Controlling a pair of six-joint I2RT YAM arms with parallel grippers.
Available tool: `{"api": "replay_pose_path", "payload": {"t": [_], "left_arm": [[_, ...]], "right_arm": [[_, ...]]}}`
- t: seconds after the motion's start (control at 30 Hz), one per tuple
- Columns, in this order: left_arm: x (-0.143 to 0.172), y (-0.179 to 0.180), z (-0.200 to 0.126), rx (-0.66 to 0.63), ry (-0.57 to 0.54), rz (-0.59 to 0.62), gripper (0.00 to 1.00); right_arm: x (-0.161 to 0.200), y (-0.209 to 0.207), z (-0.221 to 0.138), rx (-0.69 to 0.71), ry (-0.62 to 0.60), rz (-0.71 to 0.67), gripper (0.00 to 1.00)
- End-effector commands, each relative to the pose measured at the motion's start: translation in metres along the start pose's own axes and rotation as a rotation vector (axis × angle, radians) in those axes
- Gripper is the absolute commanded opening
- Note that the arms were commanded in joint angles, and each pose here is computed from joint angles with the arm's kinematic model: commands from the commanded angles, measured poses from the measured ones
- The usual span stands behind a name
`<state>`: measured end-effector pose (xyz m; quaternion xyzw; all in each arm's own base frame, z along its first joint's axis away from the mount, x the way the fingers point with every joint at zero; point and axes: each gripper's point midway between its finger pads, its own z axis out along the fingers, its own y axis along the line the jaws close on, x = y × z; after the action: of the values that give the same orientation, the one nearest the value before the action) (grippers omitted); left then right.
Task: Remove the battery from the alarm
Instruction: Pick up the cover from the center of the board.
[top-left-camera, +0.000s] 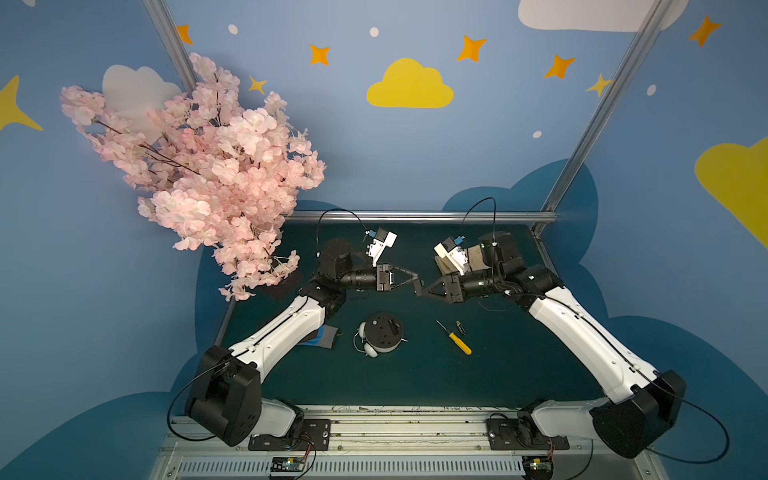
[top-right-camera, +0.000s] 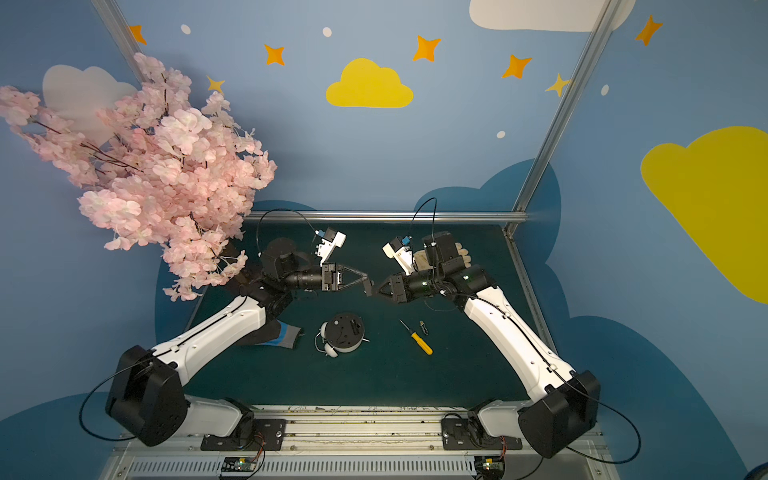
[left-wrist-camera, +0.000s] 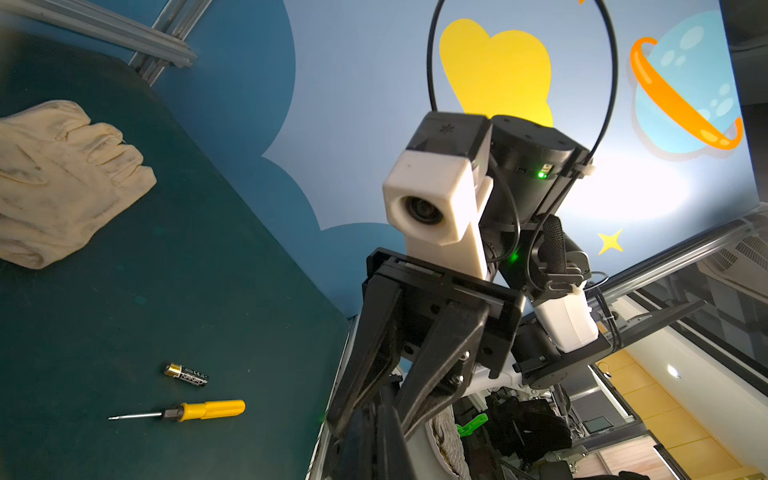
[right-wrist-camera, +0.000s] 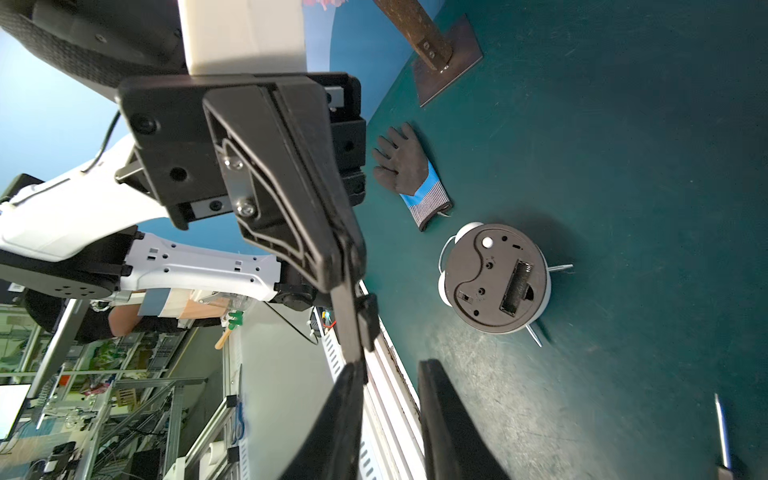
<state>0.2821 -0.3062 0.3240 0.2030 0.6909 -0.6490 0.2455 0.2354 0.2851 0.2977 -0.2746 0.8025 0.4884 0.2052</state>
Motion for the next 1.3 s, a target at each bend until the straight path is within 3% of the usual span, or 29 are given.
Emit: {"api": "replay_pose_path", "payload": {"t": [0.0, 0.63, 0.93, 1.07, 1.17, 1.27], "left_arm": [[0.002, -0.010, 0.002, 0.050, 0.019, 0.013, 0.03], [0.008, -0.002, 0.003, 0.036, 0.028, -0.022, 0.03], [0.010, -0.003, 0.006, 0.040, 0.037, -0.032, 0.03], [0.017, 0.002, 0.009, 0.032, 0.044, -0.047, 0.03], [0.018, 0.011, 0.005, -0.002, 0.023, -0.059, 0.13], [0.018, 0.029, -0.007, -0.098, -0.014, -0.070, 0.54]], "right_arm": [[-0.010, 0.014, -0.002, -0.059, -0.040, -0.031, 0.25], [-0.012, 0.019, -0.009, -0.081, -0.053, -0.019, 0.19], [-0.008, 0.019, -0.006, -0.101, -0.038, -0.003, 0.00], [-0.008, 0.019, -0.006, -0.106, -0.039, -0.007, 0.00], [-0.004, 0.016, -0.006, -0.094, -0.028, -0.009, 0.00], [0.002, 0.005, -0.006, -0.069, -0.008, 0.009, 0.00]]}}
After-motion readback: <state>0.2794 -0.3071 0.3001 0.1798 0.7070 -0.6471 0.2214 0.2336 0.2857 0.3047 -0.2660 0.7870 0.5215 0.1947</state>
